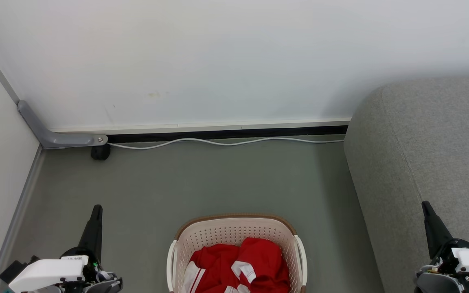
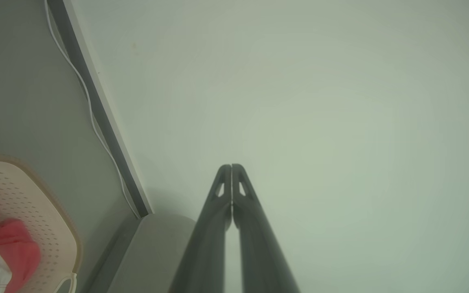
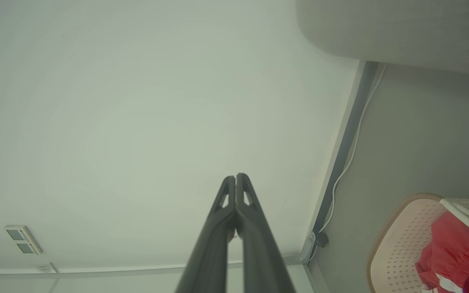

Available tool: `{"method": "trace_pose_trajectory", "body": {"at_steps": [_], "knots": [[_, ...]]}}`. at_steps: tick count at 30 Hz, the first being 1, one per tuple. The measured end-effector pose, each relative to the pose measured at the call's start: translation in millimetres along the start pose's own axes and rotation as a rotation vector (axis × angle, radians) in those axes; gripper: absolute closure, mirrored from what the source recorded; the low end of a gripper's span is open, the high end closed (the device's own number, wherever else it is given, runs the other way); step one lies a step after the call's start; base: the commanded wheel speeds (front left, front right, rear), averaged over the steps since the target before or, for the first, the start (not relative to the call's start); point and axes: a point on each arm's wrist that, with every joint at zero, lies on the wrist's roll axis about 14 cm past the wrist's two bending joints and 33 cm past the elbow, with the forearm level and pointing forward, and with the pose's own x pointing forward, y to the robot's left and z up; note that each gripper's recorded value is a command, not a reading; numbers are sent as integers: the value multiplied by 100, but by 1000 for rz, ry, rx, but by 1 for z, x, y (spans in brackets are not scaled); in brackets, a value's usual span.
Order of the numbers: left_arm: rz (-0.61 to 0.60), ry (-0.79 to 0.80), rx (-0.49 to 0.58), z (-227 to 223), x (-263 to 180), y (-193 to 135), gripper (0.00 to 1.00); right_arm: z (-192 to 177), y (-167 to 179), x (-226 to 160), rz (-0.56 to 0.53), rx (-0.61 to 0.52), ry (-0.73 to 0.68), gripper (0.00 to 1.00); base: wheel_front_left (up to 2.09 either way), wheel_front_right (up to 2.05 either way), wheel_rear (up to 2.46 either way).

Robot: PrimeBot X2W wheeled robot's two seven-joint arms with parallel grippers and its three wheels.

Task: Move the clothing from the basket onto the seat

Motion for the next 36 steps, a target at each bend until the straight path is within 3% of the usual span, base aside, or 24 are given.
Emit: {"method": "trace_pose_trajectory", "body": {"at_steps": [36], "knots": [[0,0,0,0,0,0,100,0,0,0,0,0,0,100,0,0,0]]}}
